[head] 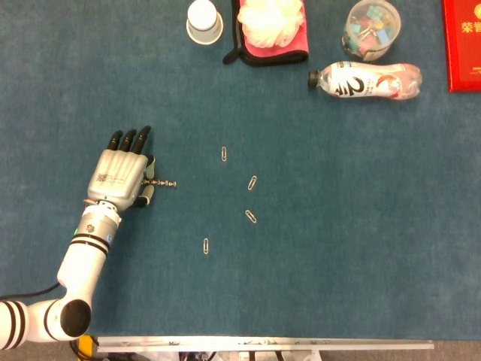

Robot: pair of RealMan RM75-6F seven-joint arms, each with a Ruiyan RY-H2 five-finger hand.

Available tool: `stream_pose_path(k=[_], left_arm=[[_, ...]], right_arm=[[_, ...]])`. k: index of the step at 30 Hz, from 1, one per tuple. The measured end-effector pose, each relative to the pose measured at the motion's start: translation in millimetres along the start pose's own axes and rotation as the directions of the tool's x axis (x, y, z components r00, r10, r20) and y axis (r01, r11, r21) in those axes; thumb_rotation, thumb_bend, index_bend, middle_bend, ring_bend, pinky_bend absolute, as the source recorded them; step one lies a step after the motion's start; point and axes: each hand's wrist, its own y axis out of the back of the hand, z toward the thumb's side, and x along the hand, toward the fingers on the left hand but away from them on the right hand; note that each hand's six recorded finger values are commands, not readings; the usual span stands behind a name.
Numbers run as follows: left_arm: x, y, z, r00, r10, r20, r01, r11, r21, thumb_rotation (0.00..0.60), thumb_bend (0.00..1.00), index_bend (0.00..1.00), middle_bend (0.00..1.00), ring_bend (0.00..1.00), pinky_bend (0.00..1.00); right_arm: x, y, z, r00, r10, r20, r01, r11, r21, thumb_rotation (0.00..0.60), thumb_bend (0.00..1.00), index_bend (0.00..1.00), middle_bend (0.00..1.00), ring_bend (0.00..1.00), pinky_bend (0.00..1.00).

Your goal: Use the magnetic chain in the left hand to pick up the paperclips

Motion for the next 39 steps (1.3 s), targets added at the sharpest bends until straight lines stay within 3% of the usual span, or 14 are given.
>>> stream_pose_path(k=[14, 22, 39], left_arm=[[1.5, -5.6, -4.0, 1.000, -0.008, -0.020, 0.008, 1.000, 0.010, 0.600, 0.37, 0.47, 0.00, 0.00, 0.05], [2.7, -5.8, -5.8, 0.999, 0.002, -0.036, -0.002, 1.000, 0.012, 0.600, 0.37, 0.56, 0.00, 0.00, 0.05], [-1.9, -0.4, -8.0, 0.999, 0.021, -0.039, -0.020, 1.000, 0.024, 0.600, 0.37, 0.63, 0.00, 0.00, 0.05]], right_arm=[[0.1, -0.1, -0.1, 1.000, 0.001, 0.000, -0.001, 1.000, 0.000, 0.600, 0.00, 0.03, 0.08, 0.06, 0.33], [0.0, 0.1, 0.1, 1.000, 0.000, 0.000, 0.000, 1.000, -0.001, 0.600, 0.00, 0.03, 0.08, 0.06, 0.33], [0.1, 0.5, -0.2, 1.000, -0.001, 0.000, 0.001, 1.000, -0.001, 0.600, 0.00, 0.03, 0.08, 0.06, 0.33]])
